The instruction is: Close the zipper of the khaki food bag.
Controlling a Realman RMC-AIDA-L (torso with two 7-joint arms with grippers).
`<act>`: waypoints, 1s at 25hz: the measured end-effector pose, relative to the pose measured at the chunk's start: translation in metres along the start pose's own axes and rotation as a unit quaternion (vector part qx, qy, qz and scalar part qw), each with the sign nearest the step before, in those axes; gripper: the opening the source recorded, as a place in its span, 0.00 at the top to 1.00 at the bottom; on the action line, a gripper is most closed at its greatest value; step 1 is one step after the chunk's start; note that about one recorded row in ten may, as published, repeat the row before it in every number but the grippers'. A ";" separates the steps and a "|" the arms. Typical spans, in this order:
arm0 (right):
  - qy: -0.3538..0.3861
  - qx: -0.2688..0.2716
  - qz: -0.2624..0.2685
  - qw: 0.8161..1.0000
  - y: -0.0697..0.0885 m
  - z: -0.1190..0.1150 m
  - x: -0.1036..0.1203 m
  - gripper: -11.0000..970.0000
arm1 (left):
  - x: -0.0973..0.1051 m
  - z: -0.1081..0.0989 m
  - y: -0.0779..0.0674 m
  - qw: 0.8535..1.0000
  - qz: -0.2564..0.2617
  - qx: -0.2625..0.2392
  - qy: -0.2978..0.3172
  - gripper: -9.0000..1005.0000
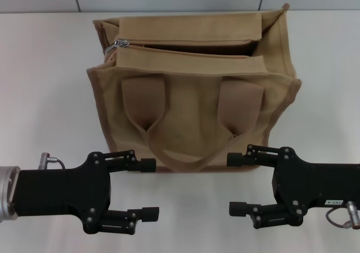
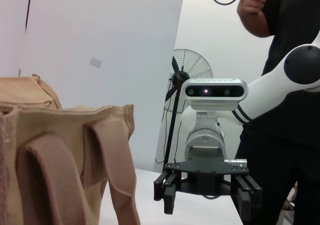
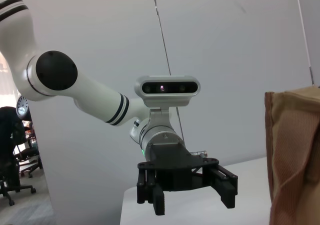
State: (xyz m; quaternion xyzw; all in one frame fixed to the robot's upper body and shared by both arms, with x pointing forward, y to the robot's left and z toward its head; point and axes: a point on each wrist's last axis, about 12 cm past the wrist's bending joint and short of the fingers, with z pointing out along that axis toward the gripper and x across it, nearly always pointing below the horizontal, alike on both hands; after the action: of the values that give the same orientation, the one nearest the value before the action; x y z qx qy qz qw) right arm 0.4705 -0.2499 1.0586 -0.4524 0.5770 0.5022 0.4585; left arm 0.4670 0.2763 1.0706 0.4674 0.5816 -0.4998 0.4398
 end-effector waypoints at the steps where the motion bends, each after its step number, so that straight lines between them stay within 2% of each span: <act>1: 0.000 0.000 0.000 1.000 0.000 0.000 0.000 0.16 | 0.000 0.000 0.000 1.000 0.000 0.000 0.000 0.20; 19: 0.000 0.000 0.000 1.000 0.000 0.000 0.000 0.16 | -0.001 -0.001 0.001 1.000 0.006 -0.001 -0.001 0.20; 23: 0.000 0.001 0.000 1.000 0.000 0.000 0.000 0.16 | -0.002 -0.006 0.001 1.000 0.008 -0.013 -0.003 0.20; 25: 0.001 0.002 0.000 1.000 -0.001 0.000 0.000 0.16 | -0.002 -0.022 0.001 0.999 0.008 -0.039 -0.002 0.20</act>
State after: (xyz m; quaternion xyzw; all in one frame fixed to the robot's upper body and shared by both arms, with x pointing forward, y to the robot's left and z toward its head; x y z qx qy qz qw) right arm 0.4710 -0.2501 1.0584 -0.4518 0.5785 0.5004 0.4591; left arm 0.4671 0.2976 1.0744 0.4532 0.5959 -0.4743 0.4631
